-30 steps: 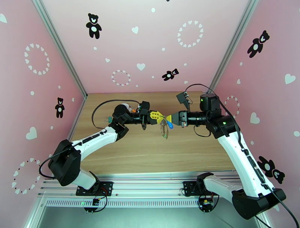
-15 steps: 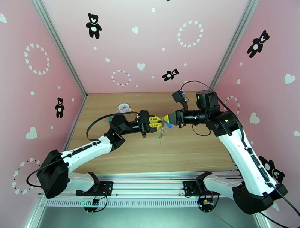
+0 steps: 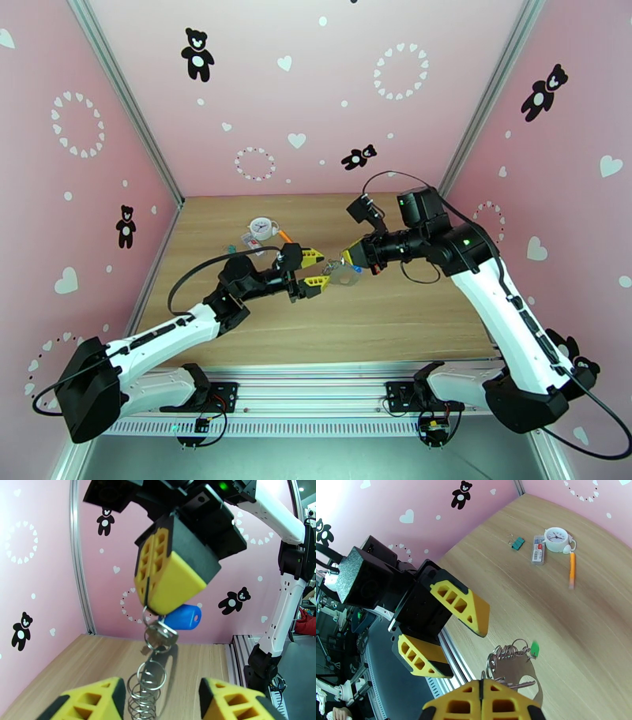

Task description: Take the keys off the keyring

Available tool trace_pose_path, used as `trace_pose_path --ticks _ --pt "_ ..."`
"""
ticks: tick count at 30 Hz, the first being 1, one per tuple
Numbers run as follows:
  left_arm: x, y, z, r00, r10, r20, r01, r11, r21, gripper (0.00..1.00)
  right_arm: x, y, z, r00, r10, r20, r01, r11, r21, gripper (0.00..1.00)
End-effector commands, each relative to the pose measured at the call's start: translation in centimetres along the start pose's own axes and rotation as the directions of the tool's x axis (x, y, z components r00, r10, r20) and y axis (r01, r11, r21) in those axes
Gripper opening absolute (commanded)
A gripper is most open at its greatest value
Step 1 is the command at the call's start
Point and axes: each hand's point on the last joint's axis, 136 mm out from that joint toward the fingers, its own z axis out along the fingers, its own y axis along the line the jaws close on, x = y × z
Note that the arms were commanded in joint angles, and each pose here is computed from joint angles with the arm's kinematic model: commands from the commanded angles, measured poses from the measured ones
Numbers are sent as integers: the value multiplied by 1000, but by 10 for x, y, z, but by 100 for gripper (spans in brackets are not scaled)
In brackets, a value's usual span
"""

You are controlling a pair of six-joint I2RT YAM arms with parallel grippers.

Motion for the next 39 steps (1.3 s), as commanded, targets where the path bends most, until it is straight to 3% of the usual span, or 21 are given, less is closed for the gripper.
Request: trace_pose_path --ticks 1,6,16,33,39 --pt "0 0 1 1000 1 20 -1 1000 -7 57 -2 1 4 998 -62 29 63 998 -12 0" --pt "1 -2 9 1000 2 12 -2 1000 3 60 -2 0 13 995 -81 57 83 996 -34 0" --pt "10 21 23 999 -30 9 31 992 -119 60 1 4 15 988 -116 103 122 991 -50 0" --pt "19 23 38 999 39 -33 -43 992 -122 38 7 7 15 984 -122 131 131 989 -64 0" --pt "18 27 40 998 46 -43 -52 988 -145 39 5 8 14 982 -123 145 133 989 -64 0"
